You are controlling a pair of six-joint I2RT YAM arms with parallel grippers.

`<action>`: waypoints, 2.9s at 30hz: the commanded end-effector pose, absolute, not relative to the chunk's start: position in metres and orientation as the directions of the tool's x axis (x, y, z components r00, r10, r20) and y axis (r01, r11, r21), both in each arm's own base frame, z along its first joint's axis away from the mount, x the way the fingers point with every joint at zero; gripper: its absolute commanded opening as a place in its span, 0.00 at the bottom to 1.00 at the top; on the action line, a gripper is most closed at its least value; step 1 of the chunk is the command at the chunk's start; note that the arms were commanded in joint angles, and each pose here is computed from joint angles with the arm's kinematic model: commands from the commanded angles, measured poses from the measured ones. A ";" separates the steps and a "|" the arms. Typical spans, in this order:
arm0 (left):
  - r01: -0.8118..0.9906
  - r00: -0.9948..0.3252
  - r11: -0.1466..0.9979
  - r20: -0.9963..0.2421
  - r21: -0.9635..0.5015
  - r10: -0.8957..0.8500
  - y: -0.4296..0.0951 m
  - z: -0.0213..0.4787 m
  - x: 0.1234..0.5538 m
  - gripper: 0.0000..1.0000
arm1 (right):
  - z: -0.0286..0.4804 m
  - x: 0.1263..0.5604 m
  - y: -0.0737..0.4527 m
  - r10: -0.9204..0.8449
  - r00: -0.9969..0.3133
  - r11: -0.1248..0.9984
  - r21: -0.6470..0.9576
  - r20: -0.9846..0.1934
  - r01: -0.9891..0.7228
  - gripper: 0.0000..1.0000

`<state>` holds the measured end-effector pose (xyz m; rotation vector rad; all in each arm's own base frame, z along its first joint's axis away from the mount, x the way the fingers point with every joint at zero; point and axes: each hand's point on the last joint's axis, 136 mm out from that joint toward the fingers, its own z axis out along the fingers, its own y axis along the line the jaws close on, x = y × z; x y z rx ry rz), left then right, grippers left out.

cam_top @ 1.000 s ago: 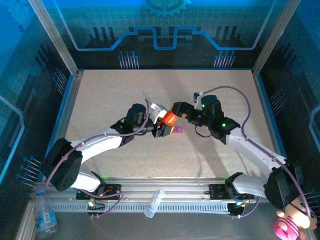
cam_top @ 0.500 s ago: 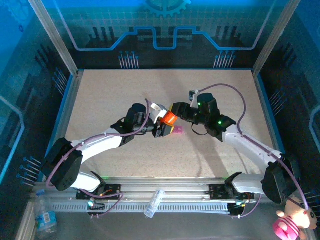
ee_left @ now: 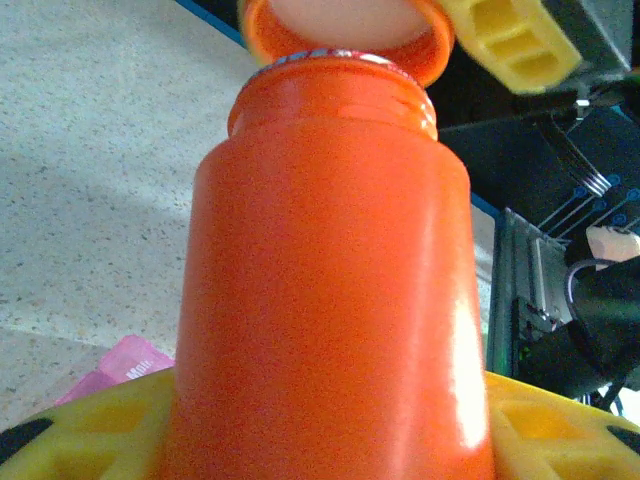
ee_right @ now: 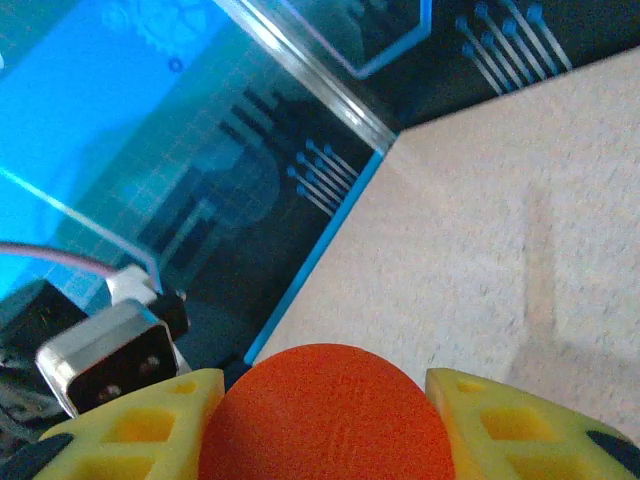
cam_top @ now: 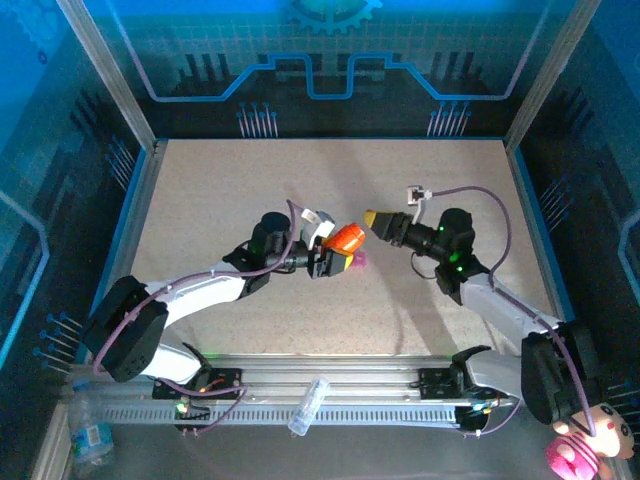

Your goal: Sort the pills into containers

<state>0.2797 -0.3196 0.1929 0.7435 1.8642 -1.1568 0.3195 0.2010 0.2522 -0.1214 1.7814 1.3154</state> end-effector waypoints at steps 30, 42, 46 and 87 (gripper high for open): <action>0.798 -0.458 0.416 -0.888 -0.436 -0.052 -0.304 0.211 0.276 0.00 | 0.058 0.285 0.072 0.354 -0.707 0.935 0.263 -0.613 0.240 0.44; 0.794 -0.446 0.432 -0.893 -0.427 -0.061 -0.299 0.216 0.274 0.00 | 0.024 0.293 0.078 0.302 -0.754 0.947 0.095 -0.583 0.306 0.51; 0.795 -0.436 0.444 -0.898 -0.414 -0.055 -0.295 0.218 0.271 0.00 | 0.020 0.301 0.085 0.285 -0.779 0.950 0.060 -0.558 0.305 0.55; 0.653 -0.573 0.609 -0.819 -0.451 0.008 -0.255 0.137 0.252 0.00 | 0.107 0.316 0.172 0.209 -0.795 0.856 0.500 -0.570 -0.134 0.85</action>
